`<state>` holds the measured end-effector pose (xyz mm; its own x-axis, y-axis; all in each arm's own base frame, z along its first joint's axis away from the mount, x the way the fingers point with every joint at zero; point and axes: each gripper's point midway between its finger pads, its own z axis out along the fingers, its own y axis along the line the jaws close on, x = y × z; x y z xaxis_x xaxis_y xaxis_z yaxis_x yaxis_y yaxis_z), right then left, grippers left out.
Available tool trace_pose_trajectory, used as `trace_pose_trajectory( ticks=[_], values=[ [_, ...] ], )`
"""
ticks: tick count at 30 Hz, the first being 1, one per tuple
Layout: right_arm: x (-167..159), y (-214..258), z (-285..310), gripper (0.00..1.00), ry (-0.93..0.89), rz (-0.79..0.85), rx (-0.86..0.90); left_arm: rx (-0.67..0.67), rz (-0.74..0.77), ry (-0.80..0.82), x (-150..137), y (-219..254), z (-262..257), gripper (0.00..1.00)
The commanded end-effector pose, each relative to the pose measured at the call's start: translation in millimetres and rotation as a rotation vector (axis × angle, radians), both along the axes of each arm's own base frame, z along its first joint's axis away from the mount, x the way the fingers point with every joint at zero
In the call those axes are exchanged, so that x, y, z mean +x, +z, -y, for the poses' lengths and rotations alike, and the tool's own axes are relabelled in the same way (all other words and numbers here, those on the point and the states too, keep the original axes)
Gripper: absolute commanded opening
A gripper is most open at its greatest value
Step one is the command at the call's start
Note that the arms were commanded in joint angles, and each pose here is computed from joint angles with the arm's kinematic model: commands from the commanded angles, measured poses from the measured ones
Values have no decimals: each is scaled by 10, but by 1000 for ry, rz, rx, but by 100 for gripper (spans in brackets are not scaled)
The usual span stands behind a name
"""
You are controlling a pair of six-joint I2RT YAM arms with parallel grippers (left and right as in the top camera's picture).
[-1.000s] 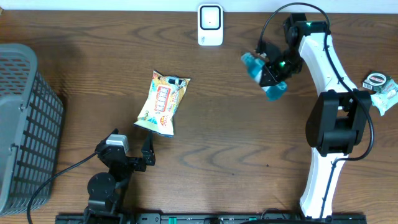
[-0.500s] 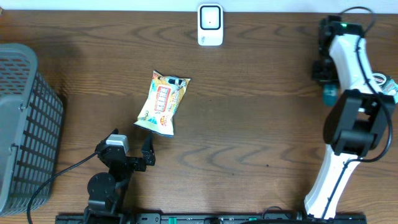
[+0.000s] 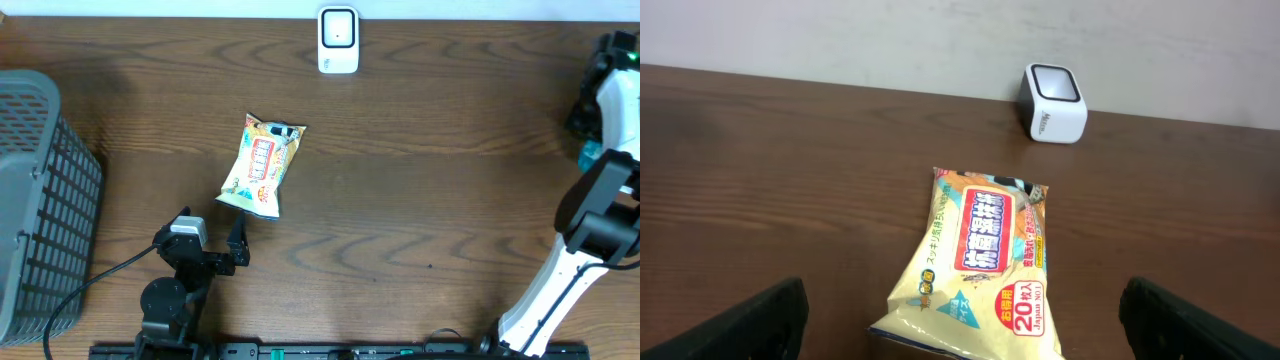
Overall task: Scan the item barcode
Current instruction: 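Carry the Listerine bottle to the right edge and release it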
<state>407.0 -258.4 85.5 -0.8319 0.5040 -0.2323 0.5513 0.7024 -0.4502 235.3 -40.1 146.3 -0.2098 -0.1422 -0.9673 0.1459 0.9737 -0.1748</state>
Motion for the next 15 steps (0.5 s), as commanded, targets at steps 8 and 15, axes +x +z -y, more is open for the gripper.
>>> trace_pose_trajectory(
  ticks=[8, 15],
  values=[
    [-25, 166, -8, 99, 46, -12, -5, 13, -36, -3, -9, -131, -1, 98],
    [459, 428, -956, 99, 84, 271, 285, 13, -36, -3, -9, -131, -1, 98]
  ],
)
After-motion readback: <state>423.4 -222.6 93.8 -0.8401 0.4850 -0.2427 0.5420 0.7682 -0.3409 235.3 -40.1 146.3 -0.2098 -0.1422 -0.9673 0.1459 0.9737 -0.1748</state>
